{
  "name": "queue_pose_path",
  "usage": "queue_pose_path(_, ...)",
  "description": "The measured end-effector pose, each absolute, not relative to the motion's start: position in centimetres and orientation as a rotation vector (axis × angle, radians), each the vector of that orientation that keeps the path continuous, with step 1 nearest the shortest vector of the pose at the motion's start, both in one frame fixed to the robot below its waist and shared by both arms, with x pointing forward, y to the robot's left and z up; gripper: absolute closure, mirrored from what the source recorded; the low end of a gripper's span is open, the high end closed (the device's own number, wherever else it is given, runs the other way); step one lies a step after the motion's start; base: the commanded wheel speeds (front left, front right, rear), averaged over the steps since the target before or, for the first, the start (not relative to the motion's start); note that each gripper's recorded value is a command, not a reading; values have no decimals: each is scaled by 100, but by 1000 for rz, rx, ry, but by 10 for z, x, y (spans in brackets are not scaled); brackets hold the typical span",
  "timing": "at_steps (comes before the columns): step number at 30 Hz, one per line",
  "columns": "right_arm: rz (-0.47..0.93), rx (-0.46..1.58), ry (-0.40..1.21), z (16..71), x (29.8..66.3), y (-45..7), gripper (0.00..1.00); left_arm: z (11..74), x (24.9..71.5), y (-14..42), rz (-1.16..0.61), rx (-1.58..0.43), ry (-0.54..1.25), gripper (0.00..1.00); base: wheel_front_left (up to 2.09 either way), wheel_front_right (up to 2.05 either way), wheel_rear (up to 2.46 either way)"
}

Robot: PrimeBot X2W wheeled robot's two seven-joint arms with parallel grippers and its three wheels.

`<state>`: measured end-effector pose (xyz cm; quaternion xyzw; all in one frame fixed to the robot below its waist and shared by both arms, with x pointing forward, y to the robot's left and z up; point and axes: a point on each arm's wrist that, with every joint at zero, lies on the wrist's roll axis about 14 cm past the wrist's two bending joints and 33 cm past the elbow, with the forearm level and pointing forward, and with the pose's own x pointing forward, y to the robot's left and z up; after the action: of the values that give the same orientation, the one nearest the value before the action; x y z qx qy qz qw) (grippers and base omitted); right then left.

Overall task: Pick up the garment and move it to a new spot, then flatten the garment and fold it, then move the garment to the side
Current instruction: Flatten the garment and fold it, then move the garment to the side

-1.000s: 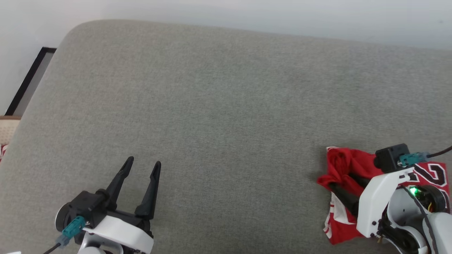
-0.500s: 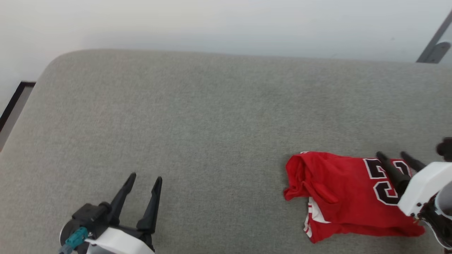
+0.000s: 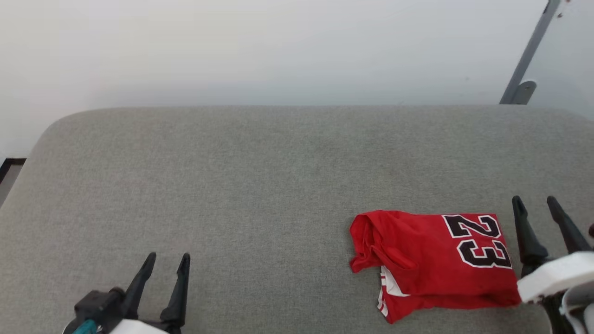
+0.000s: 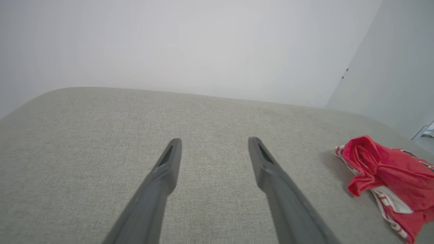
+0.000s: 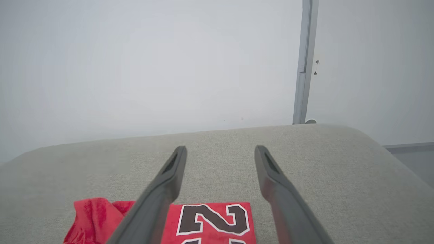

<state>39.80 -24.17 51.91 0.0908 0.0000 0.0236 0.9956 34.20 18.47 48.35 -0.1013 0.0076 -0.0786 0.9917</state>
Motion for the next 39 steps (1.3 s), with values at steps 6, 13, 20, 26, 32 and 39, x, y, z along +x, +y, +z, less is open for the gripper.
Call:
queue_pose_path(6, 46, 159, -69, 518, 380, -238, 0, 488, 332, 194, -132, -199, -3, 0, 0, 0, 0)
queue_pose_path(13, 27, 154, -80, 513, 359, -237, 0, 486, 313, 198, -109, -195, -1, 0, 0, 0, 0)
queue_pose_path(20, -25, 147, -72, 509, 333, -244, 0, 488, 294, 209, -65, -186, -7, 0, 0, 0, 0)
queue_pose_path(26, -53, 152, -69, 514, 325, -247, 0, 488, 286, 211, -50, -173, -6, 0, 0, 0, 0)
queue_pose_path(32, -47, 156, -63, 517, 326, -242, 0, 489, 286, 209, -57, -176, -9, 0, 0, 0, 0)
queue_pose_path(39, -62, 155, 50, 499, 333, -246, 0, 492, 293, 200, -84, -181, -17, 0, 0, 0, 0)
